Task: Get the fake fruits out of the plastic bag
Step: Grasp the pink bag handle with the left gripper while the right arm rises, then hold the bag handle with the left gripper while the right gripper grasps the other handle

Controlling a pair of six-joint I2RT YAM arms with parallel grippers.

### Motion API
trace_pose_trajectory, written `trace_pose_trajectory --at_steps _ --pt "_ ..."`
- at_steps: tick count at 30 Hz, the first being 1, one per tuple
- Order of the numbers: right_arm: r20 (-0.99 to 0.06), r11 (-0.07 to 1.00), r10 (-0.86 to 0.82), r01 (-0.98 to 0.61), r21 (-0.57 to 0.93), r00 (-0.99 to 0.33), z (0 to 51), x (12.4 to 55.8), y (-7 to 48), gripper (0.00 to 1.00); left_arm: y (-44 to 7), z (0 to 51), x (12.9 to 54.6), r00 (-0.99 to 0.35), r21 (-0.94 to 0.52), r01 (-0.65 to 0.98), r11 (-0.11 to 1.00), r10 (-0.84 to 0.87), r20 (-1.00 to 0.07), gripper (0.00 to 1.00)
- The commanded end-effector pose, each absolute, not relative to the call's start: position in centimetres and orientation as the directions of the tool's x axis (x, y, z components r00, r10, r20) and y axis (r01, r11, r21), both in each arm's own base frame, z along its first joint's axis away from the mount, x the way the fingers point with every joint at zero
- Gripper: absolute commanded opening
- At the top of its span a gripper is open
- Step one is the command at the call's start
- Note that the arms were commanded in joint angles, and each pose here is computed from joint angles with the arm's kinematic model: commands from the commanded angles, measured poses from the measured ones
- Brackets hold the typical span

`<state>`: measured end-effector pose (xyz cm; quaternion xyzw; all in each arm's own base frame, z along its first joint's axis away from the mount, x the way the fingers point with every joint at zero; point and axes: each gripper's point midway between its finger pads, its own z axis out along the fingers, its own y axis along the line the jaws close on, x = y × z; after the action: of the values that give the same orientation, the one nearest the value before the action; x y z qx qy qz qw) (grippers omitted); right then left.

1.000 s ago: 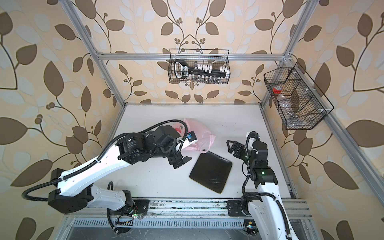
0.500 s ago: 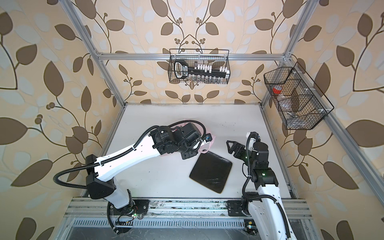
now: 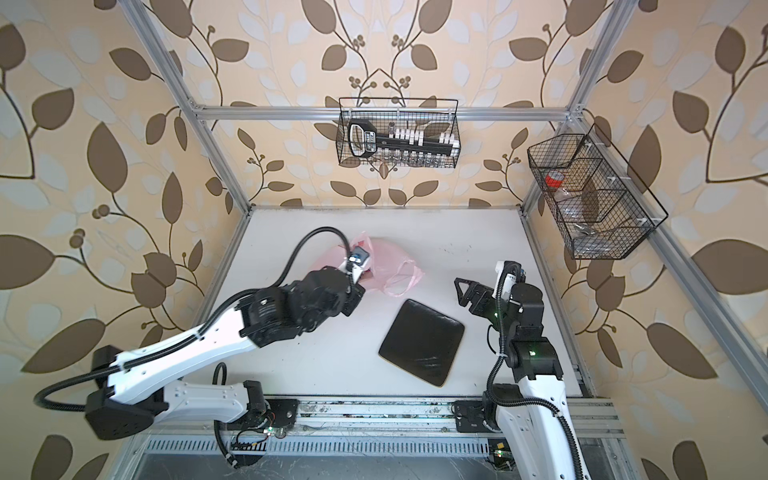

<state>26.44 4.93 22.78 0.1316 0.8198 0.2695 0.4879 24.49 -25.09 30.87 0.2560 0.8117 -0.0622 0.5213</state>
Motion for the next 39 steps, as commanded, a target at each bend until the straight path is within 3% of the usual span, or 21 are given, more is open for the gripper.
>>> trace_pose_trajectory --at_steps 1,8,12,16,21,27,33,39 --pt "-0.755 0.831 0.433 -0.106 0.546 -0.493 24.9 26.6 5.6 0.88 -23.6 33.8 24.9 -0.326 -0.205 0.319 0.925 -0.096 -0.940 0.00" --pt "-0.827 0.868 0.243 -0.268 0.419 -0.507 28.8 28.8 10.7 0.83 -19.3 31.5 23.8 -0.345 -0.447 0.170 0.878 -0.372 -0.862 0.00" --pt "-0.900 0.889 -0.012 -0.417 0.190 -0.435 30.9 29.5 16.9 0.84 -18.1 30.4 23.5 -0.355 -0.508 0.109 0.854 -0.444 -0.822 0.00" --pt "-0.878 0.841 -0.324 -0.532 -0.097 -0.353 31.3 29.7 21.0 0.86 -17.0 29.7 23.2 -0.363 -0.552 0.062 0.831 -0.497 -0.788 0.00" --pt "-0.826 0.656 -0.542 -0.692 -0.300 -0.155 31.0 27.7 23.7 0.83 -16.3 29.0 22.6 -0.371 -0.608 0.046 0.793 -0.552 -0.747 0.00" --pt "-0.788 0.399 -0.605 -0.815 -0.422 0.112 30.0 23.5 25.1 0.78 -16.4 28.0 22.2 -0.402 -0.656 0.035 0.754 -0.590 -0.700 0.00" --pt "-0.765 0.254 -0.610 -0.865 -0.433 0.204 28.6 19.7 25.5 0.76 -16.5 28.1 22.0 -0.417 -0.662 0.040 0.748 -0.590 -0.692 0.00" --pt "-0.670 0.161 -0.702 -0.861 -0.483 0.244 25.5 18.2 26.1 0.76 -16.7 28.1 22.0 -0.422 -0.665 0.043 0.746 -0.590 -0.689 0.00"
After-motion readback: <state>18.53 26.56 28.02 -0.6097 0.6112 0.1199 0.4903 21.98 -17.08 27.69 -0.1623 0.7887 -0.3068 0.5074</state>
